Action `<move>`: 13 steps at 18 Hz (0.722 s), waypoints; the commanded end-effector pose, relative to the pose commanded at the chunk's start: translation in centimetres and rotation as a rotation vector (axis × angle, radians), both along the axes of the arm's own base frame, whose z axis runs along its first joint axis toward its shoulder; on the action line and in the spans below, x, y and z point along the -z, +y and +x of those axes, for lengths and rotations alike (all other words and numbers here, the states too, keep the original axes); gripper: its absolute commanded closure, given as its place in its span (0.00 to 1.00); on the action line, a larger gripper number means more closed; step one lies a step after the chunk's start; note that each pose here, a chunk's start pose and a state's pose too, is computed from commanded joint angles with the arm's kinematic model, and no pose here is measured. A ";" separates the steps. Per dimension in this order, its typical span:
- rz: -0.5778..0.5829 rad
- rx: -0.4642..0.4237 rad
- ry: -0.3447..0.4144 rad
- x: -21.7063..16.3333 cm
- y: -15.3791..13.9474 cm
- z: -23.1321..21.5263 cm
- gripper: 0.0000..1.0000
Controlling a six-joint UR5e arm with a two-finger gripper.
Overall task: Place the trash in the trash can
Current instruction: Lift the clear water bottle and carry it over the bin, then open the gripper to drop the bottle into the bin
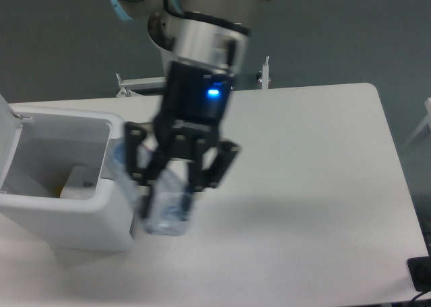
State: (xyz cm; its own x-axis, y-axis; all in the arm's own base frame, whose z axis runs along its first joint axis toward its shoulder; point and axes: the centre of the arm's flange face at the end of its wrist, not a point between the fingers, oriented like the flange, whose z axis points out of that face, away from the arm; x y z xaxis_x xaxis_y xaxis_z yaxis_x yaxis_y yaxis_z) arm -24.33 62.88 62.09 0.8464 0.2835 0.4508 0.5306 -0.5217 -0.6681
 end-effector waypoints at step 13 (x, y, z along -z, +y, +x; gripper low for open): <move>-0.039 0.182 0.103 4.8 1.6 4.9 0.24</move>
